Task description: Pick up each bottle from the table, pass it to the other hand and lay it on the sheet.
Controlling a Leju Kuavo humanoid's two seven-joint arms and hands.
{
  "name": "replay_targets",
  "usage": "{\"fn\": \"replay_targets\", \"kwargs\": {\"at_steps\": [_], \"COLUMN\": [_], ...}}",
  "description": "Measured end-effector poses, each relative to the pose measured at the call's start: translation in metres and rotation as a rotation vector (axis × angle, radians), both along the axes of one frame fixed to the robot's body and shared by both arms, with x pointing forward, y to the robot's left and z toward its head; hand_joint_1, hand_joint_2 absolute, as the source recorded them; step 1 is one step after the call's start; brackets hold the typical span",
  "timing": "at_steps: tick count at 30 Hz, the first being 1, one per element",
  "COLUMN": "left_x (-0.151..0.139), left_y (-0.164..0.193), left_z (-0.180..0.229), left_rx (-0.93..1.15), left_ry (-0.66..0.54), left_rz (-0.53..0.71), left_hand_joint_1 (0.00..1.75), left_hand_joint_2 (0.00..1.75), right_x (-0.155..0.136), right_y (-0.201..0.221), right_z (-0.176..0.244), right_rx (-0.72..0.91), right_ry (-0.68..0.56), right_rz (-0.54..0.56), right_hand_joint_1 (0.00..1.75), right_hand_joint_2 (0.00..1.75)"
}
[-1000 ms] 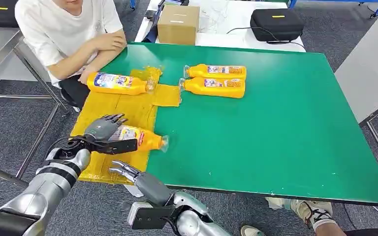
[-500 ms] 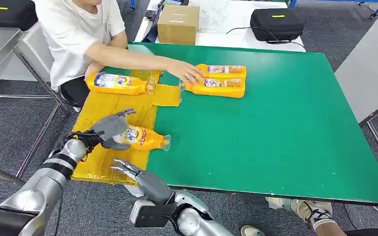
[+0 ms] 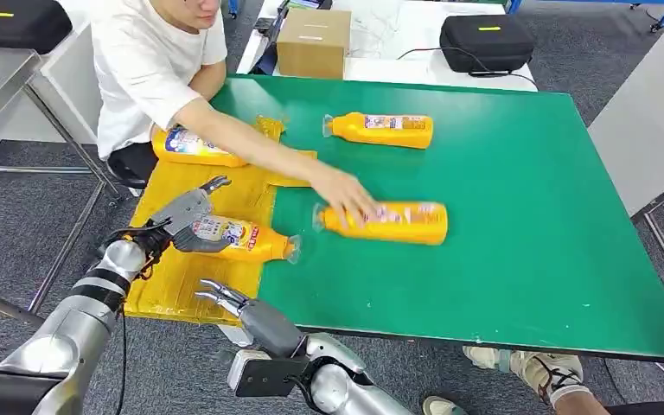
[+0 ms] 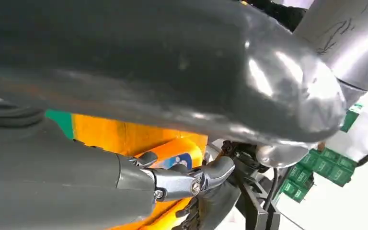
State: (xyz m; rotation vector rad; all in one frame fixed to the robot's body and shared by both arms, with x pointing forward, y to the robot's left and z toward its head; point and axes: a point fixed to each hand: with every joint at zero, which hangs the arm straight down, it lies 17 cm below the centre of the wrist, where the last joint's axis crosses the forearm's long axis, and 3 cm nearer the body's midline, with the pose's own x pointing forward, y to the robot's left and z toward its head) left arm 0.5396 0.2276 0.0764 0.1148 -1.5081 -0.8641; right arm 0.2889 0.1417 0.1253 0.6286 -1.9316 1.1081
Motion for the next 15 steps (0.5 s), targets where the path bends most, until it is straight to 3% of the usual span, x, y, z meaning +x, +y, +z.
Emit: {"fn": "replay_targets", "kwargs": {"at_steps": [5,9,10,13,15], "left_x": [0.002,-0.005,-0.007,-0.022,-0.035], "left_y": [-0.002,-0.001,0.003,0.012,0.022], "left_z": [0.014,0.036,0.045,0.074,0.094], "left_rx": [-0.219,-0.414,-0.452,-0.671,-0.900], "left_ry": [0.012,-0.074,-0.119,-0.198,-0.210], "left_rz": [0.108,0.213,0.243,0.305,0.326], "left_hand_joint_1": [0.00,0.00,0.00,0.00,0.00], "left_hand_joint_2": [1.75,1.75,1.75,1.75,1.75], "right_x": [0.003,0.005,0.005,0.009,0.022], "right_y": [0.000,-0.002,-0.002,-0.007,-0.023], "right_z": [0.002,0.003,0.002,0.009,0.023], "right_rx": [0.005,0.010,0.010,0.023,0.035], "right_ry": [-0.013,-0.025,-0.026,-0.099,-0.263], "right_rz": [-0.022,-0.041,-0.044,-0.100,-0.236], "right_hand_joint_1": [0.00,0.00,0.00,0.00,0.00], "right_hand_joint_2": [0.00,0.00,1.75,1.75,1.75]}}
